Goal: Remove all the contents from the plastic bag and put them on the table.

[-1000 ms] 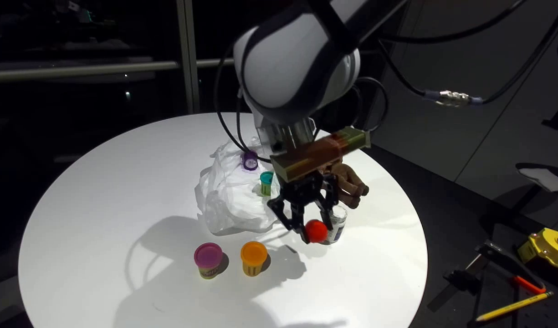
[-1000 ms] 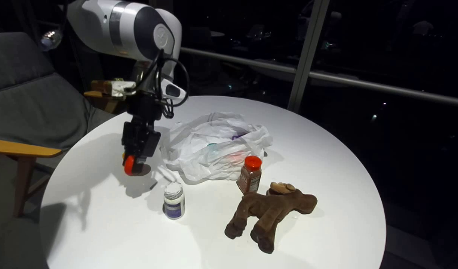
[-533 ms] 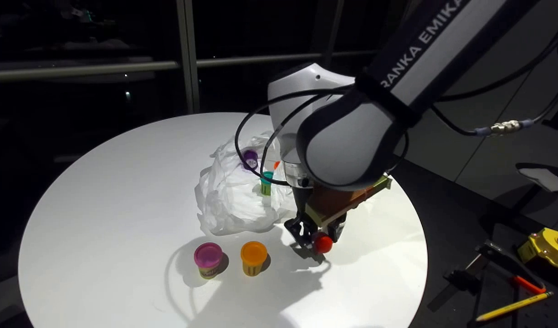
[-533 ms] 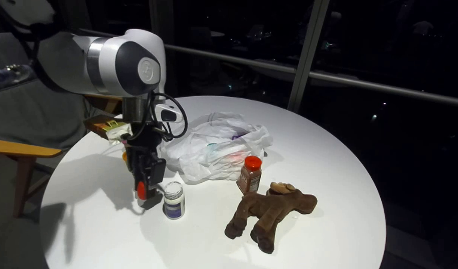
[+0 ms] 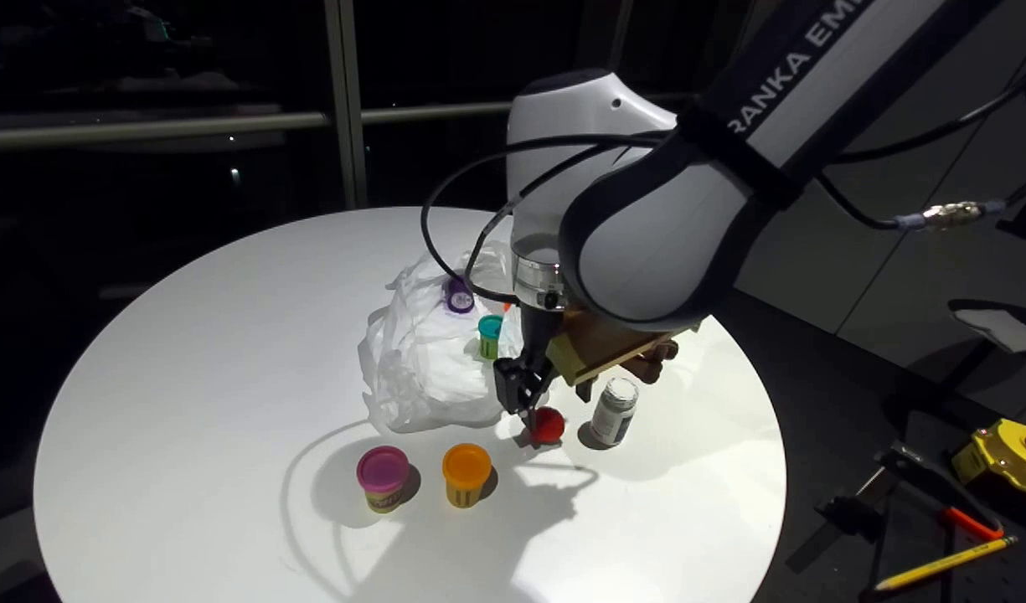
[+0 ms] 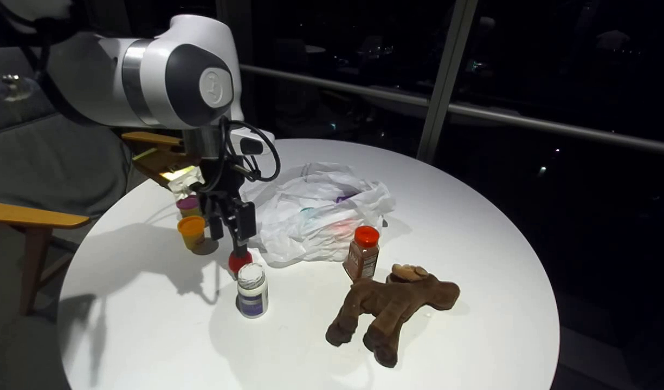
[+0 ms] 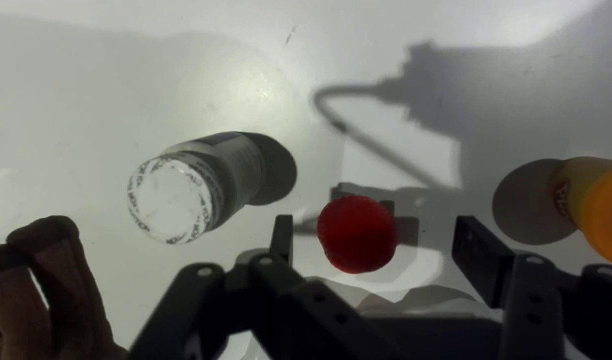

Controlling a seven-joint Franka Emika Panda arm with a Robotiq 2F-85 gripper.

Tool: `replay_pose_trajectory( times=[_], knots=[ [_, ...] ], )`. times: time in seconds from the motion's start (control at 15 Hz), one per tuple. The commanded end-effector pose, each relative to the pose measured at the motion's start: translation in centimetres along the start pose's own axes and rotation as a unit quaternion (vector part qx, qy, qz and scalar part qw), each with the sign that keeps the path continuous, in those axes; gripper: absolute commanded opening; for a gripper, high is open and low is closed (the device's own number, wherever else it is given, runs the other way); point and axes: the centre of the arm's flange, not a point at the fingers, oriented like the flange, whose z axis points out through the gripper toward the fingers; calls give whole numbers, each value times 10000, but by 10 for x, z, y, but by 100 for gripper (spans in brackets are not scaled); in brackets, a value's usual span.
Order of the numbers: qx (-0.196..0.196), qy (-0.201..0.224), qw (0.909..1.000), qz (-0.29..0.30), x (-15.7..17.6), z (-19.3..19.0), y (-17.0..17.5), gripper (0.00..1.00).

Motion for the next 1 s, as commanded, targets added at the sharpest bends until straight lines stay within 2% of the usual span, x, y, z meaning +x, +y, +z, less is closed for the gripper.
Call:
replay_pose_trajectory(
  times=[0.0, 0.2, 0.53, 0.93],
  knots=[
    [209, -24, 9998, 21, 6, -30, 5, 100],
    [280, -75, 9994, 173, 30, -45, 9, 100],
    [143, -131, 9998, 12, 83, -51, 15, 100],
    [185, -53, 9997, -177, 131, -53, -1, 100]
  ],
)
